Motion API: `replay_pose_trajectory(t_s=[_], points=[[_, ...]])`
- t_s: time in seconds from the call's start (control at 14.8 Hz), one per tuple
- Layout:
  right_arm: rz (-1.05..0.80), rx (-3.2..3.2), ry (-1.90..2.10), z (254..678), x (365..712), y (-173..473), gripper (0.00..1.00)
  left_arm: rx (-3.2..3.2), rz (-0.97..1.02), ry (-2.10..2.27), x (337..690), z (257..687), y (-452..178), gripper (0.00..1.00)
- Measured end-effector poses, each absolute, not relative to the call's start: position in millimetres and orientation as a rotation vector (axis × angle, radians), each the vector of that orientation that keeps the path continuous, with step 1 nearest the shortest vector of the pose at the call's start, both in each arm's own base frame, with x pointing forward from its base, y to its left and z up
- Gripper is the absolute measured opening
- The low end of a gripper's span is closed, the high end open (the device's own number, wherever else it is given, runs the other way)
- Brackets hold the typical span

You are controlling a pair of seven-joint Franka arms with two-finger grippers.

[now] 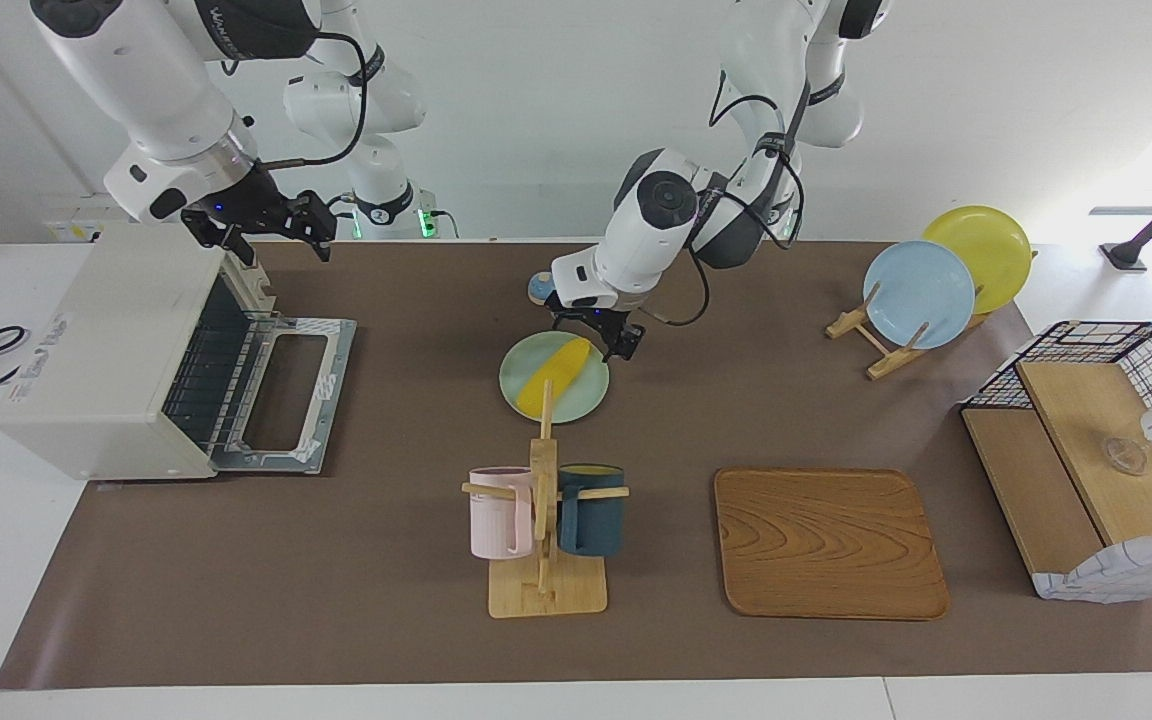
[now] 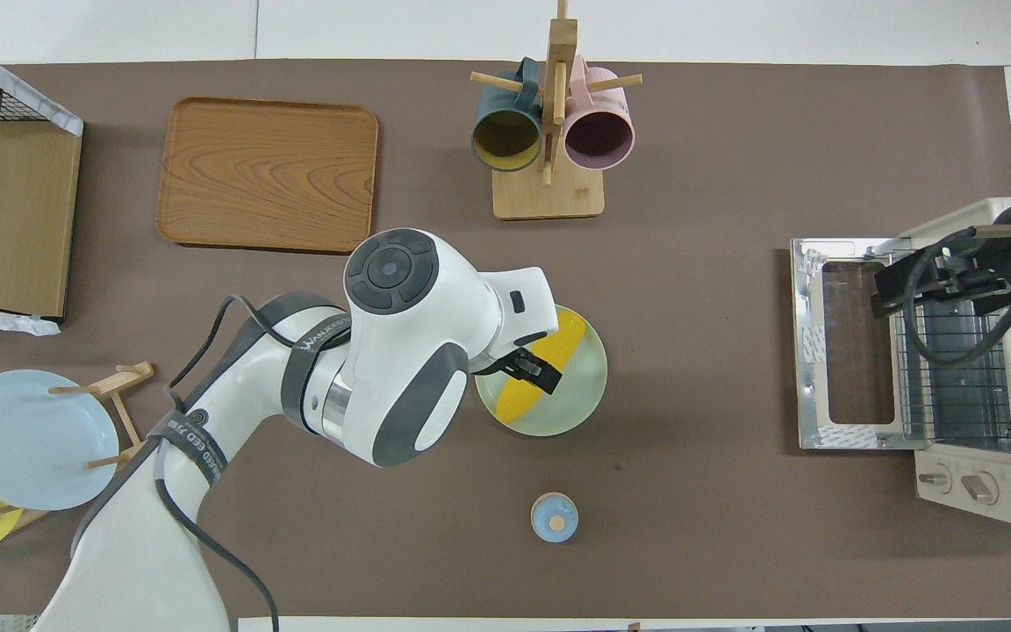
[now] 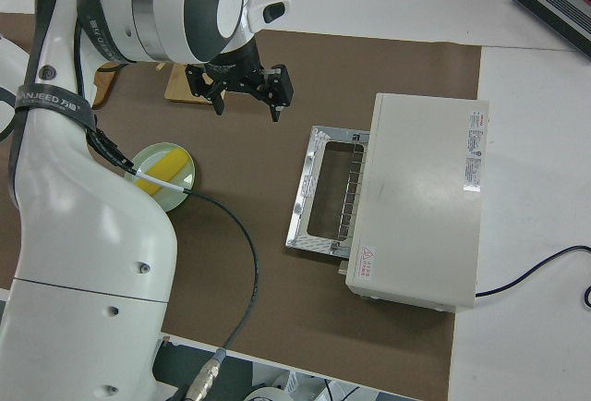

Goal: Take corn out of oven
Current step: 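Grasp the yellow corn cob on the plate with the left gripper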

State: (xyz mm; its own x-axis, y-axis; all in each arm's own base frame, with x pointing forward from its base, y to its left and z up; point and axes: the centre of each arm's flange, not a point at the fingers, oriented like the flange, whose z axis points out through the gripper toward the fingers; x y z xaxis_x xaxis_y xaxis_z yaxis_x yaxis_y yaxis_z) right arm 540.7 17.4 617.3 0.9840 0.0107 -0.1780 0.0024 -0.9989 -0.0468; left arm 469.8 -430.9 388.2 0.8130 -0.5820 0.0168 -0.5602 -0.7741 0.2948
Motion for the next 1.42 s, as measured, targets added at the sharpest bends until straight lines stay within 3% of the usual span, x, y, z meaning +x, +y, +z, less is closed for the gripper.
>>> replay_pose_trajectory(t_s=[0.41,1.42], points=[[0.224,-3.093,-0.001,618,534,-5,1.0,2.728,-0.103,-0.952,486,359,-460,1.0],[0.198,-3.098,0.024,612,535,-14,1.0,2.777,-0.107,-0.976,444,297,-485,1.0]])
